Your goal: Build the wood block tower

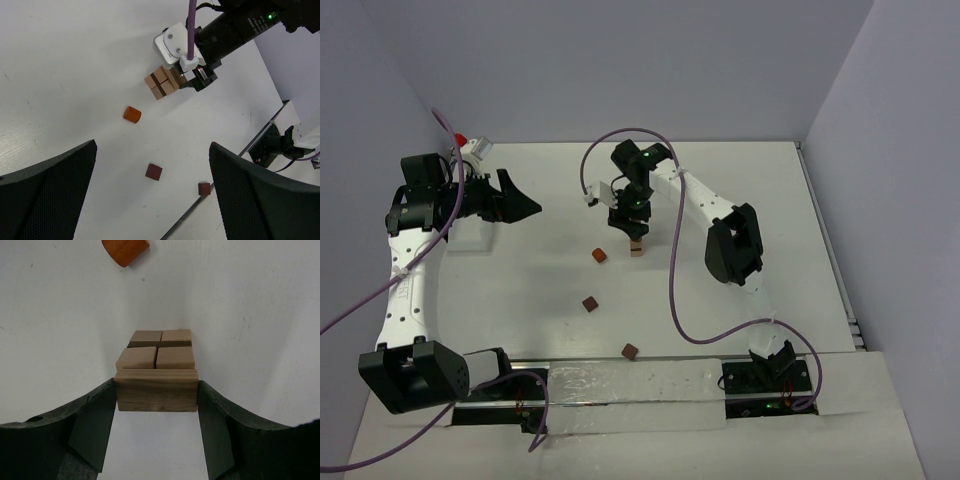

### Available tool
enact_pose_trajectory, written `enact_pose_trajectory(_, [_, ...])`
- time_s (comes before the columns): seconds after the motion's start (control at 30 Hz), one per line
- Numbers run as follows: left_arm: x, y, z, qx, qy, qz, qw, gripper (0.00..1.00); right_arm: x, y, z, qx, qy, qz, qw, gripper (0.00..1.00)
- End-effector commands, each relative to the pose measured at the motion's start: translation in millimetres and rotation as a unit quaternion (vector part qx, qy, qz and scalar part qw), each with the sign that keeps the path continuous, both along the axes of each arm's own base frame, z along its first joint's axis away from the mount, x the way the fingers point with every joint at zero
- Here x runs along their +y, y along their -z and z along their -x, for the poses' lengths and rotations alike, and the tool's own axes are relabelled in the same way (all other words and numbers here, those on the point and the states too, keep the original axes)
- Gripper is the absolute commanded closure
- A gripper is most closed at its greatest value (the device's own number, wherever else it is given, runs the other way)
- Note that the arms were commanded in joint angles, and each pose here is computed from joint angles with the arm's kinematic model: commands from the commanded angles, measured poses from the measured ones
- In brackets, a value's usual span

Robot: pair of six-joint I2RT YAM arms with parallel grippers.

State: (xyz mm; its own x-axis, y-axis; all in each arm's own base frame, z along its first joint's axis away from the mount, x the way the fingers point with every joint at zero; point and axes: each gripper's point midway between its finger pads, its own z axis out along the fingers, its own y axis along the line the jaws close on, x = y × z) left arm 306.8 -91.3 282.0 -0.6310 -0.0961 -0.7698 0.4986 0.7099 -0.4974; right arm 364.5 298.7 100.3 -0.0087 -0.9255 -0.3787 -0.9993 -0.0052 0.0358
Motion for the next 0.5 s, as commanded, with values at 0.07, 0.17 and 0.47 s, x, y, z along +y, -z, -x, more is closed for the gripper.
enact_pose_trajectory(0.07, [-1.3,-12.3,0.4,-0.025,0.007,0.004,1.000,0.01,6.1,-8.6,1.0,-0.002,-0.003,-0.008,1.000,0.45])
enact_pose_trajectory(0.17, [-1.6,-12.5,0.6,-0.026,0.008,0.004,1.000,0.01,5.6,-8.1,1.0,-0.001,-0.003,-0.006,1.000,0.44])
enact_pose_trajectory(0.47, [-1.4,-11.8,0.6,-0.025,0.007,0.003,1.000,0.01,7.3,-8.1,1.9,-0.001,-0.003,-0.008,1.000,0.19])
